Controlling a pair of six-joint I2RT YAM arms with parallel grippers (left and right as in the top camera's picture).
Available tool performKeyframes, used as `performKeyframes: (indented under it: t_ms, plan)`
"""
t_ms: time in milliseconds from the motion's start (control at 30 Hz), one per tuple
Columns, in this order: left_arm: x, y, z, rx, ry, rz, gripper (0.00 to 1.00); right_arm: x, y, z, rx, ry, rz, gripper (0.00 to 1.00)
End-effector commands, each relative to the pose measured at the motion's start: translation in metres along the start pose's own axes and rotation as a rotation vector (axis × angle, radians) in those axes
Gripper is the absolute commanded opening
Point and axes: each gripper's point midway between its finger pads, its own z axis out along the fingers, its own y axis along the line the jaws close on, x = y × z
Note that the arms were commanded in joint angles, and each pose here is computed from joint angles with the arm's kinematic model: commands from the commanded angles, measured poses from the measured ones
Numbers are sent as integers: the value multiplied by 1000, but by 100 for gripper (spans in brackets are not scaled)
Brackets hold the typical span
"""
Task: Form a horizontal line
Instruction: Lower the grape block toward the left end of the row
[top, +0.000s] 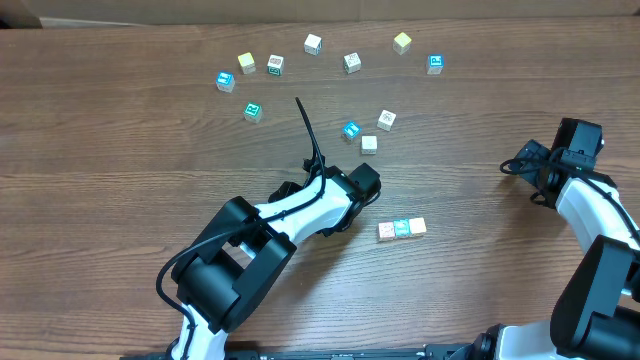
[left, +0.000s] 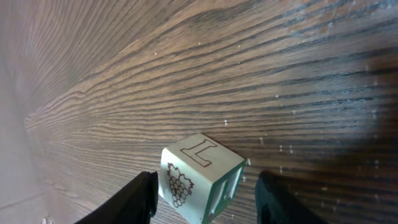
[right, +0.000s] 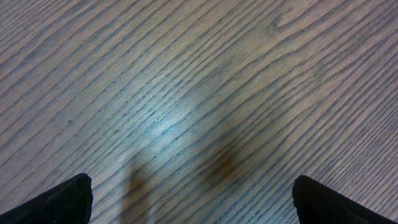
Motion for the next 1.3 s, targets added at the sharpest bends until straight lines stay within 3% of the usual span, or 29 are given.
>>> performKeyframes:
  t_ms: [0,433,700,867,1067,1267]
  plan:
    - [-3,-4,0,6,0,-20,43,-4,0,0,0,-12,7,100]
    - [-17,5,-12,63,41,-58,42,-4,0,0,0,-12,7,100]
    - [-15,-8,-10,340,184,3,65,-4,0,0,0,-12,7,100]
    - [-11,-2,4,471,248,27,68,-4,0,0,0,-11,7,100]
    - [-10,8,15,501,274,1,66,-4,0,0,0,-12,7,100]
    - [-4,9,17,498,292,11,49,-4,0,0,0,-12,7,100]
